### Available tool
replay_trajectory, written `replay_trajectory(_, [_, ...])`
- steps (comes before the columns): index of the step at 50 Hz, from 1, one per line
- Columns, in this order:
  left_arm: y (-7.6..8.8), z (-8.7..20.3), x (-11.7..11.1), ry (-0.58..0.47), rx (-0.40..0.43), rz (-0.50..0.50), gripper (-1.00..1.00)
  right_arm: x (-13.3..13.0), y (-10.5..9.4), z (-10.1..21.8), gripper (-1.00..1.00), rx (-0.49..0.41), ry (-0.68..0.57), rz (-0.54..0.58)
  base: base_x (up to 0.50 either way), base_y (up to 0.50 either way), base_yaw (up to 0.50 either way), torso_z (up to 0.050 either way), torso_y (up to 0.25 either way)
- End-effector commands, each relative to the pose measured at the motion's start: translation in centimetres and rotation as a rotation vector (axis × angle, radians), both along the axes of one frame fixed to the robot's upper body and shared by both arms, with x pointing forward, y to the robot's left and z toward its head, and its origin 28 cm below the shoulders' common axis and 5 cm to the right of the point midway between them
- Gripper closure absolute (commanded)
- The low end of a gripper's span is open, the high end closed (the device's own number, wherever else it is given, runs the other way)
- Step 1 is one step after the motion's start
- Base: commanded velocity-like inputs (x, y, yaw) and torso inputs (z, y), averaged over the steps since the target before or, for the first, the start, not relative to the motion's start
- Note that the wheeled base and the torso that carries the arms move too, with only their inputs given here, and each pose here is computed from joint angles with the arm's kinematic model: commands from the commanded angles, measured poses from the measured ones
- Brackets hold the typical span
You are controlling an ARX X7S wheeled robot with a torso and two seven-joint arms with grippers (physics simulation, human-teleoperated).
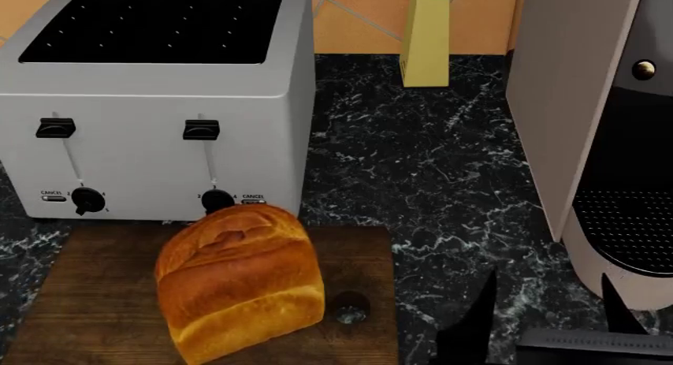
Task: Pick up the wedge of cheese and place it on the slice of bread to prepare a simple cheese on bread dish.
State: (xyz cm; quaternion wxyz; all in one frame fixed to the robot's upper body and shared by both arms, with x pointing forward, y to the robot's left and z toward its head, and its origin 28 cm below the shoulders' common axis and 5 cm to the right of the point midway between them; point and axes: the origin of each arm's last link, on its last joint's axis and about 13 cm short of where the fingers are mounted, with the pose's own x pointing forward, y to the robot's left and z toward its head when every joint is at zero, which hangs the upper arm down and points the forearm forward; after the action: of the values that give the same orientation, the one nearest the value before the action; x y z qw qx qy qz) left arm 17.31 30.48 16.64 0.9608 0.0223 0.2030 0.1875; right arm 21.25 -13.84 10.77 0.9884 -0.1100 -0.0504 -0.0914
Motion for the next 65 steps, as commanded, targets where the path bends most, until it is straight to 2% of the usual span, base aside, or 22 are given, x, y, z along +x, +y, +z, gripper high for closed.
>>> replay_trajectory(1, [0.5,-0.4,0.3,0.017,0.013,0.022,-1.00,0.0,0.0,-0.2,-1.00,-0.002,0.002,0.002,0.00,0.00,0.00,0.000,0.000])
replay_trajectory(12, [0.4,-0.7,0.9,0.036,0.010,0.007,-1.00,0.0,0.0,1.0,-1.00,0.002,0.002,-0.001,0.00,0.00,0.00,0.000,0.000])
replay_trajectory(18, [0.3,-0.9,1.3,0.039,0.006,-0.003,-1.00,0.0,0.0,0.0,-1.00,0.000,0.001,0.000,0.00,0.00,0.00,0.000,0.000])
replay_trajectory(44, [0.9,-1.7,2.0,0.044,-0.005,-0.011,-1.00,0.1,0.0,0.1,-1.00,-0.007,0.000,-0.003,0.00,0.00,0.00,0.000,0.000])
replay_trajectory(65, [1.4,-2.1,1.9,0.081,0.021,-0.002,-1.00,0.0,0.0,0.2,-1.00,-0.012,0.004,-0.003,0.00,0.00,0.00,0.000,0.000])
